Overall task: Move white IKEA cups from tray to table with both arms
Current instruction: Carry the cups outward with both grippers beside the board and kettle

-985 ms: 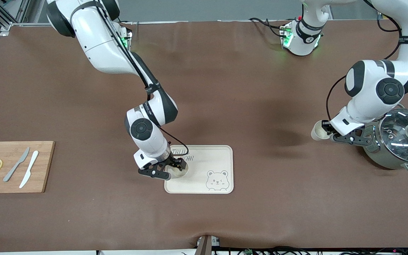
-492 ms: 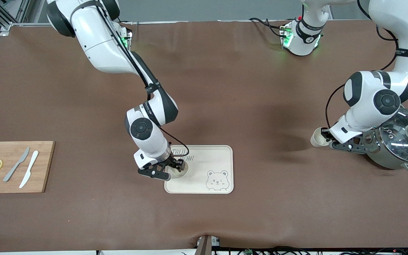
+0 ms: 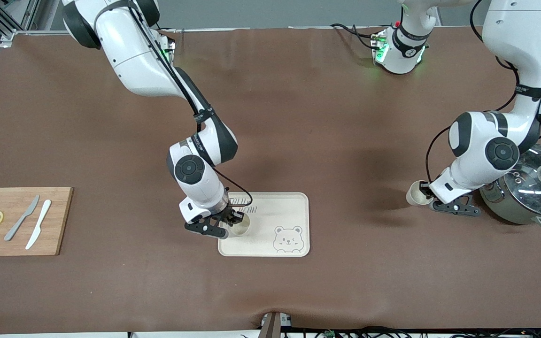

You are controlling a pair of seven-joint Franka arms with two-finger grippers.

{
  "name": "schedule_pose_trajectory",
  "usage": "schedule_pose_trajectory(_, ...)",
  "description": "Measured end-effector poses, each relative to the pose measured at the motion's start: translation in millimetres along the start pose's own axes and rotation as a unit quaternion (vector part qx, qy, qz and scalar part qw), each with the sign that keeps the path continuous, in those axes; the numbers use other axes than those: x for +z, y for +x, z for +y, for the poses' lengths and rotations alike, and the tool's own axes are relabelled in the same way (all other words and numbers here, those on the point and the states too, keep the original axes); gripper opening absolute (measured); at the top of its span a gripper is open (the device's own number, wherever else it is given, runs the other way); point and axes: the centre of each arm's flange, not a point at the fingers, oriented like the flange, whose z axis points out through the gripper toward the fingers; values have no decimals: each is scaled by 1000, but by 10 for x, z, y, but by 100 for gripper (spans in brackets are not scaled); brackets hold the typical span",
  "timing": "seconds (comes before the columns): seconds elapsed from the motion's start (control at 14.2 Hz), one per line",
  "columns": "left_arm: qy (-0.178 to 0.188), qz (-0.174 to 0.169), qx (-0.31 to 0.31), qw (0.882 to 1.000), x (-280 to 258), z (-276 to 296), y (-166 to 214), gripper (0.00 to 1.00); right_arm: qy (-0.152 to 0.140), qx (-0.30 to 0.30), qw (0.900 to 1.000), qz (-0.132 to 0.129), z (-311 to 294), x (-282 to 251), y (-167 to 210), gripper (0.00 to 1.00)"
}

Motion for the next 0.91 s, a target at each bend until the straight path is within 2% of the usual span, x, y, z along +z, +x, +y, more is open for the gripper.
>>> schedule_pose_trajectory(0.21,-3,4,-3,1000,59,8,76,4,0,0,1000,1,-1,-3,3,3)
schedule_pose_trajectory(0.56,-53,28,-31,998,-22,236,336,4,4,4,1000,11,-40,-241,155,3)
schedule_pose_trajectory(0.7,-56,31,-32,997,-5,256,385,4,-7,16,1000,4,70,-533,330,3)
schedule_pose_trajectory(0.91,-57,27,-33,997,122,249,424,4,-40,-12,998,-37,619,-1333,735,3)
